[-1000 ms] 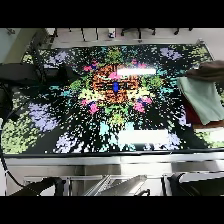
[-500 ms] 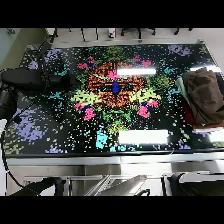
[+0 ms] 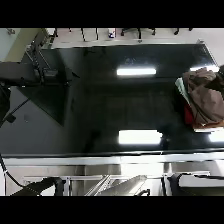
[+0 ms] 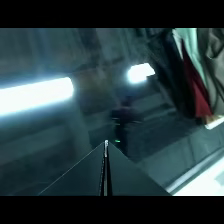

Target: Fold the shirts.

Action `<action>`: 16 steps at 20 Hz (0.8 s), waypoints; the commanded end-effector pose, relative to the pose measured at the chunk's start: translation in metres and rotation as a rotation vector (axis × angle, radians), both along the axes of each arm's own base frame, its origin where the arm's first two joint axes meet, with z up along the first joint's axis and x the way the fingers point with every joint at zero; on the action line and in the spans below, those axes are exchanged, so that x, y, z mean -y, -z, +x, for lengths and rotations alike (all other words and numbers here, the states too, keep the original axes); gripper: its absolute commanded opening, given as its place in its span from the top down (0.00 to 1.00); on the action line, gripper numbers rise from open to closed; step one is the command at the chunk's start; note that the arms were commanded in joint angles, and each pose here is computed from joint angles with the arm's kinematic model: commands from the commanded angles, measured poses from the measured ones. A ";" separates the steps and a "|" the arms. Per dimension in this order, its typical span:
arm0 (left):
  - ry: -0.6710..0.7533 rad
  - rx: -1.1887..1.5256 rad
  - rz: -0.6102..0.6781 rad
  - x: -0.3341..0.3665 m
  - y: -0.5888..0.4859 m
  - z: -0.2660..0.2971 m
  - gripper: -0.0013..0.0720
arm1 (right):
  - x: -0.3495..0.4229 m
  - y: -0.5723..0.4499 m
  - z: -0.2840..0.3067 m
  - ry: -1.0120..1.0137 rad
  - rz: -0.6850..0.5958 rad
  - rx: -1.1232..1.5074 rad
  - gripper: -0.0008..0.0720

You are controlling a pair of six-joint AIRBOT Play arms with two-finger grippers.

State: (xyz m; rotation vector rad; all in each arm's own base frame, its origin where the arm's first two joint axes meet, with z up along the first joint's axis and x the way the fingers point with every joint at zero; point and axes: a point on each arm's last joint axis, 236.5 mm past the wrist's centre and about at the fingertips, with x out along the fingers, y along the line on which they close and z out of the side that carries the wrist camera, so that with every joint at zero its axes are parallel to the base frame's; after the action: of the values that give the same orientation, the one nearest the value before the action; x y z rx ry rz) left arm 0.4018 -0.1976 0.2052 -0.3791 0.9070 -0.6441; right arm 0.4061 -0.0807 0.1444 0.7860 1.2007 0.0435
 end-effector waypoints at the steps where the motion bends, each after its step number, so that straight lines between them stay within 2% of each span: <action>1: 0.034 -0.033 0.002 0.007 -0.004 -0.026 0.96 | -0.094 -0.016 0.001 -0.286 -0.031 0.123 0.96; 4: 0.097 -0.099 0.016 0.028 0.031 -0.075 0.96 | -0.171 0.007 -0.028 -0.412 -0.029 0.175 0.96; 7: 0.142 -0.171 0.030 0.040 0.079 -0.127 0.96 | -0.227 0.059 -0.096 -0.510 -0.019 0.165 0.96; 10: 0.132 -0.200 0.030 0.038 0.112 -0.156 0.96 | -0.242 0.095 -0.131 -0.496 -0.025 0.186 0.96; 16: 0.124 -0.189 0.023 0.031 0.118 -0.178 0.96 | -0.245 0.104 -0.154 -0.535 -0.004 0.130 0.96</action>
State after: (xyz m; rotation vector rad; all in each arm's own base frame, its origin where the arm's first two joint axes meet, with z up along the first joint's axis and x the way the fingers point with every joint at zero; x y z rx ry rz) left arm 0.2340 -0.2315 0.0924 -0.3676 1.1341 -0.7202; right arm 0.2631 0.1612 0.0476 0.4393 1.2420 0.5106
